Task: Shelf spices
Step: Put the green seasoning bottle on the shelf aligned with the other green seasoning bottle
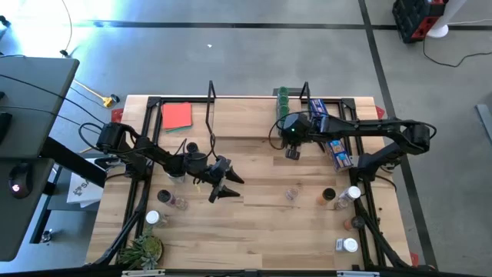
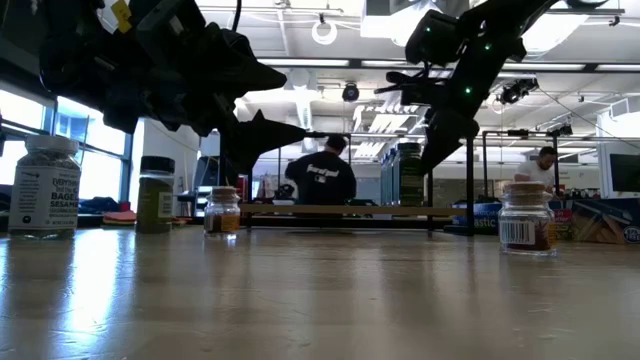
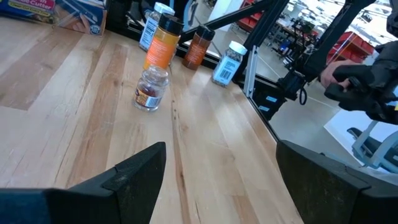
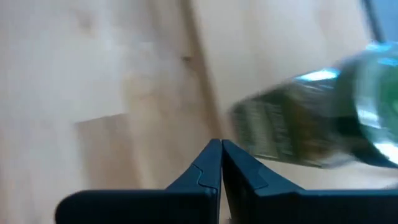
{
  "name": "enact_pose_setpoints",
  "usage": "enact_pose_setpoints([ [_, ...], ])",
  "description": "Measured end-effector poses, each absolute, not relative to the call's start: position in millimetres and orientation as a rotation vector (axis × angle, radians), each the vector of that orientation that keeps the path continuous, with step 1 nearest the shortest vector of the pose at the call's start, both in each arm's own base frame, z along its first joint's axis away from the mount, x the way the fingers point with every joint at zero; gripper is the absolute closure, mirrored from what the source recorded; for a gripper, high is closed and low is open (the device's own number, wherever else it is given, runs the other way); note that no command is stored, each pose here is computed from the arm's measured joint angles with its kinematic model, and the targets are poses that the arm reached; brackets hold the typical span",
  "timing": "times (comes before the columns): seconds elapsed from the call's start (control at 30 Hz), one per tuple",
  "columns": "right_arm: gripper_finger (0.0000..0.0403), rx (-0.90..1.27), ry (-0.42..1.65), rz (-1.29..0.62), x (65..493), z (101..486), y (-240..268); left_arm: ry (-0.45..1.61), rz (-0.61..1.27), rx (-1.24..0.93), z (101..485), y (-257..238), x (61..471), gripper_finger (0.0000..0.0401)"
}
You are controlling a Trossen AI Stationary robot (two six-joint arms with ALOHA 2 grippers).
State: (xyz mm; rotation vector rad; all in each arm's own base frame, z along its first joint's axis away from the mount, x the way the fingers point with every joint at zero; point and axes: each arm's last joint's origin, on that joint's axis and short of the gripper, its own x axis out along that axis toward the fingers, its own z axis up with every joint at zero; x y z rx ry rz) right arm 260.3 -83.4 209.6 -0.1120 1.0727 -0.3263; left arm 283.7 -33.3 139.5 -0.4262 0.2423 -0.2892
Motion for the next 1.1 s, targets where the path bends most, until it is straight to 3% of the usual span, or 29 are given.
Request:
enact_pose_setpoints([
  [0.93, 0.0397, -0.138, 0.959, -0.398, 265.2, 217.1, -99.2, 0.24, -0.269, -0.432, 139.4, -34.6, 283.7, 0.0101],
  [1.1, 0.0397, -0.173, 0.92, -0.333, 270.0, 241.7, -77.8, 0.241, -0.274, -0.431, 139.5, -36.1, 283.6, 0.0101],
])
